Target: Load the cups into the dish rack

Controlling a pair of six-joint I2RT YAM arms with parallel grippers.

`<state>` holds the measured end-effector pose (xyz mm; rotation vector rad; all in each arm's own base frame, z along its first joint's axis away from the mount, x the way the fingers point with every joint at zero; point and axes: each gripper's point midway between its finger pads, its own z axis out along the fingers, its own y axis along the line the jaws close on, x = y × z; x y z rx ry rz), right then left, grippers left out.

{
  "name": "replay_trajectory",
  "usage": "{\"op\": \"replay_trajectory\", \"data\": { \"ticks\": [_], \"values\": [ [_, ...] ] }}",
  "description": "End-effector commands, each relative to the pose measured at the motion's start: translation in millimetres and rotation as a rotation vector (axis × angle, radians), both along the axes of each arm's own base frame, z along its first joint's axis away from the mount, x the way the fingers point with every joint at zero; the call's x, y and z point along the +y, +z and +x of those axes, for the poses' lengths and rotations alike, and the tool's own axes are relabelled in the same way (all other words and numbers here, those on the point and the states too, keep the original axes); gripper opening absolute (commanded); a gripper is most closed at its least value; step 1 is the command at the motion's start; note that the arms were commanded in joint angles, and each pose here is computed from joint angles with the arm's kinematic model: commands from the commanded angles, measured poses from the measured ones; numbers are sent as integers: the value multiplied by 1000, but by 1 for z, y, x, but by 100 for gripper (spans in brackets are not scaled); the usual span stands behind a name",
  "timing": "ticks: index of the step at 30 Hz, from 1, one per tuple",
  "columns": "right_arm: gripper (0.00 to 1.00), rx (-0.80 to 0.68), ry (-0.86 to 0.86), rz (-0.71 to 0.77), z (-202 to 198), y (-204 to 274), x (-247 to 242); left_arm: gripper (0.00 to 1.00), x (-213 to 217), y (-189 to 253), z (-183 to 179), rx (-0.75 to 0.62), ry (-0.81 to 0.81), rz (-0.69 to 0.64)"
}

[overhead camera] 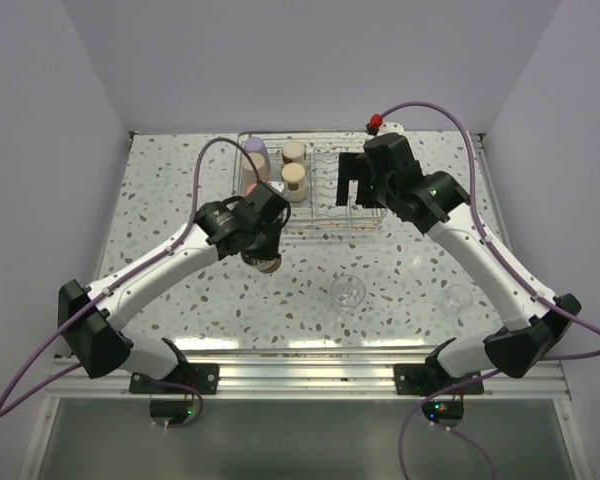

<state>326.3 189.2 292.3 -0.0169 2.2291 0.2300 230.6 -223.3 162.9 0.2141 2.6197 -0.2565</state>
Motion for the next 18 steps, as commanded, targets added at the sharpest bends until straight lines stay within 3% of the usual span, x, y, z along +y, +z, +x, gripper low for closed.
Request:
{"op": "replay_trajectory", "data": {
  "ticks": [1,7,14,18],
  "values": [
    [98,-107,-4,50,-1,49,-6,0,-9,59,18,-115,-27,-43],
    [98,-179,67,194,-4,101,12,0,-35,144,52,-286,-78,-219],
    [98,-330,142,491,-6,180,22,0,-13,228,122,-487,-29,-541],
    [98,-345,216,631,1,205,35,0,-20,263,126,-547,-112,-747]
  ]
}}
